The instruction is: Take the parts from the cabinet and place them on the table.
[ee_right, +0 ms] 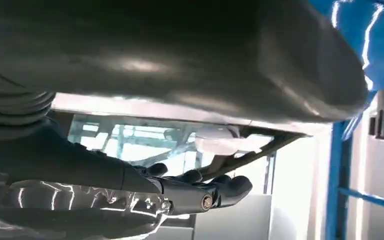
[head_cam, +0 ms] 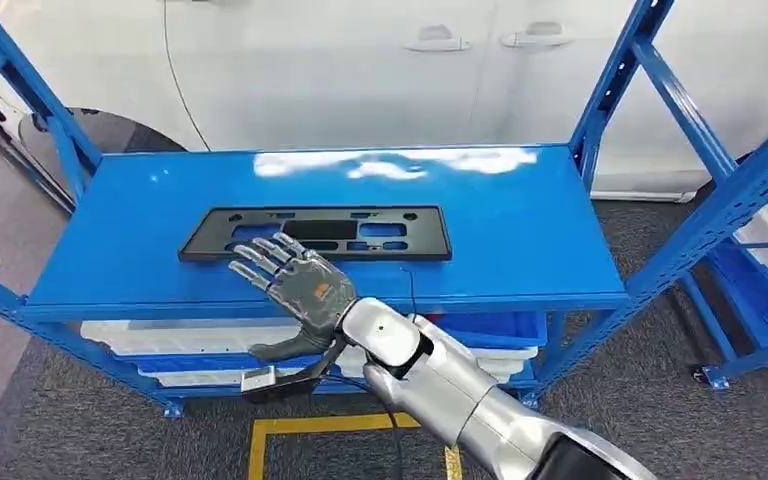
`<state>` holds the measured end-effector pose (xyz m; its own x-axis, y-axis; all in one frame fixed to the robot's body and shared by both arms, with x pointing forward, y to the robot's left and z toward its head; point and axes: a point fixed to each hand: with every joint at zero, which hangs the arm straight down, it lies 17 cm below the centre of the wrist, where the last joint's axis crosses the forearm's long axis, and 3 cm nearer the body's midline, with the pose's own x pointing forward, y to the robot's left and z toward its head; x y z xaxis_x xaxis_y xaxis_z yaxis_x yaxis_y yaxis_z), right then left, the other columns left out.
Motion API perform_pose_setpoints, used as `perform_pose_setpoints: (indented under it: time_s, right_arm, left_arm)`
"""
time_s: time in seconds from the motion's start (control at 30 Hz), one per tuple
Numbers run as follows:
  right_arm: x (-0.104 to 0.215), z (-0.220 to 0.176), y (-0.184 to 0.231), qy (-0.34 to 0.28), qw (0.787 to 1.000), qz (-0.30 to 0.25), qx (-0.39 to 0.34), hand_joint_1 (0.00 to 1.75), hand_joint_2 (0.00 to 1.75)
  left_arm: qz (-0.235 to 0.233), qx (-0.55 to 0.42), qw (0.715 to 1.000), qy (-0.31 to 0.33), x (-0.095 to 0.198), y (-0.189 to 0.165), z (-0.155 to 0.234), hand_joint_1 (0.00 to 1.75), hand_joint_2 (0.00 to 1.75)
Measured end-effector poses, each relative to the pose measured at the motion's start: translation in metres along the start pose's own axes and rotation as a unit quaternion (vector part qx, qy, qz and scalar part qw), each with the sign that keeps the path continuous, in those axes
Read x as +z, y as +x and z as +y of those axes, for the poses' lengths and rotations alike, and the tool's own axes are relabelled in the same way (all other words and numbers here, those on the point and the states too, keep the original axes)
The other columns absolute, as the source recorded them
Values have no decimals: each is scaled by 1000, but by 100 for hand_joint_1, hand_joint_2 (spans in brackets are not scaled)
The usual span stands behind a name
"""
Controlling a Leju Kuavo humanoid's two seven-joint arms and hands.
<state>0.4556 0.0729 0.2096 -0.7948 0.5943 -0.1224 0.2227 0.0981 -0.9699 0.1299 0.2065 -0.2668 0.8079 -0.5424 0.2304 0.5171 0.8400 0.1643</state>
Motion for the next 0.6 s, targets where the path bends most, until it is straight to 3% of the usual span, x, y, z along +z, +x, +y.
perform_pose_setpoints:
  time_s: [0.6]
  right_arm:
    - [3,7,-1,10,1000,3,1,0,0]
  left_arm:
    - [2,-2,1000,8,-1,1,6,0,0]
